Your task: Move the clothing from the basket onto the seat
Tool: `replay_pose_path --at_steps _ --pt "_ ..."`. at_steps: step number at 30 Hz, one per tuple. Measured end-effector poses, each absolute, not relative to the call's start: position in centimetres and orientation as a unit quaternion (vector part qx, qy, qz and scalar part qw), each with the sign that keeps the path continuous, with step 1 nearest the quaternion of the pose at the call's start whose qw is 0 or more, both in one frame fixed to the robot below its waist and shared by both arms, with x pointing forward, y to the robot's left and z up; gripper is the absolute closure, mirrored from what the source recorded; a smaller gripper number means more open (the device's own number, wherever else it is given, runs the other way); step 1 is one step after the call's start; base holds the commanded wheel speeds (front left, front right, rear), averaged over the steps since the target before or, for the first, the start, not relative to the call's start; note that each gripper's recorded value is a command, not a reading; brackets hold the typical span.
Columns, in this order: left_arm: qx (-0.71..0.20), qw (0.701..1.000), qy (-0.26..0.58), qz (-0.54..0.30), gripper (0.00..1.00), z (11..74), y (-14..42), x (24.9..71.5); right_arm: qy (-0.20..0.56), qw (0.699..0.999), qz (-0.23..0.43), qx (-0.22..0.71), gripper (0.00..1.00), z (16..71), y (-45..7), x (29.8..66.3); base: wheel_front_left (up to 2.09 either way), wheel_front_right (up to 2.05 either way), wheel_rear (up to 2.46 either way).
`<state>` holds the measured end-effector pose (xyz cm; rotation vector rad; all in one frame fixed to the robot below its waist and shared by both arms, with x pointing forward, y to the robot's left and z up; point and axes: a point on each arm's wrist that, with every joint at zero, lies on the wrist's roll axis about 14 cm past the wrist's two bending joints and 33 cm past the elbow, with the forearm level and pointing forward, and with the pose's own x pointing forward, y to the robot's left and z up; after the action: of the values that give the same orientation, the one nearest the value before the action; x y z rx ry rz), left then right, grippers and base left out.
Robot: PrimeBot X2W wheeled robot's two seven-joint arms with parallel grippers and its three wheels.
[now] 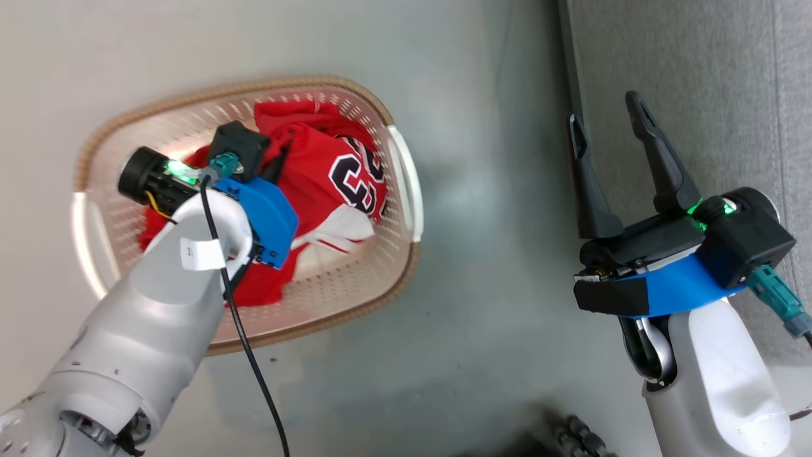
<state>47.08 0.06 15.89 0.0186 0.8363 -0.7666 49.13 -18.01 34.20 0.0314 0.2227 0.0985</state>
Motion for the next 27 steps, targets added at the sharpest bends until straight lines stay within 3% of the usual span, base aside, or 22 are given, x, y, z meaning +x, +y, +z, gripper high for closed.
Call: replay_pose_path --at_steps 15,27 --pt "-0.037 0.921 0.211 -0.325 1.00 32.6 1.6 51.3 0.052 0.996 0.074 0.024 0.00 41.1 -15.6 47.4 0.00 0.00 0.00" --pt "-0.014 0.943 0.049 -0.329 1.00 46.3 1.2 50.5 0.011 0.996 0.088 0.030 0.00 46.2 -14.3 43.8 0.00 0.00 0.00"
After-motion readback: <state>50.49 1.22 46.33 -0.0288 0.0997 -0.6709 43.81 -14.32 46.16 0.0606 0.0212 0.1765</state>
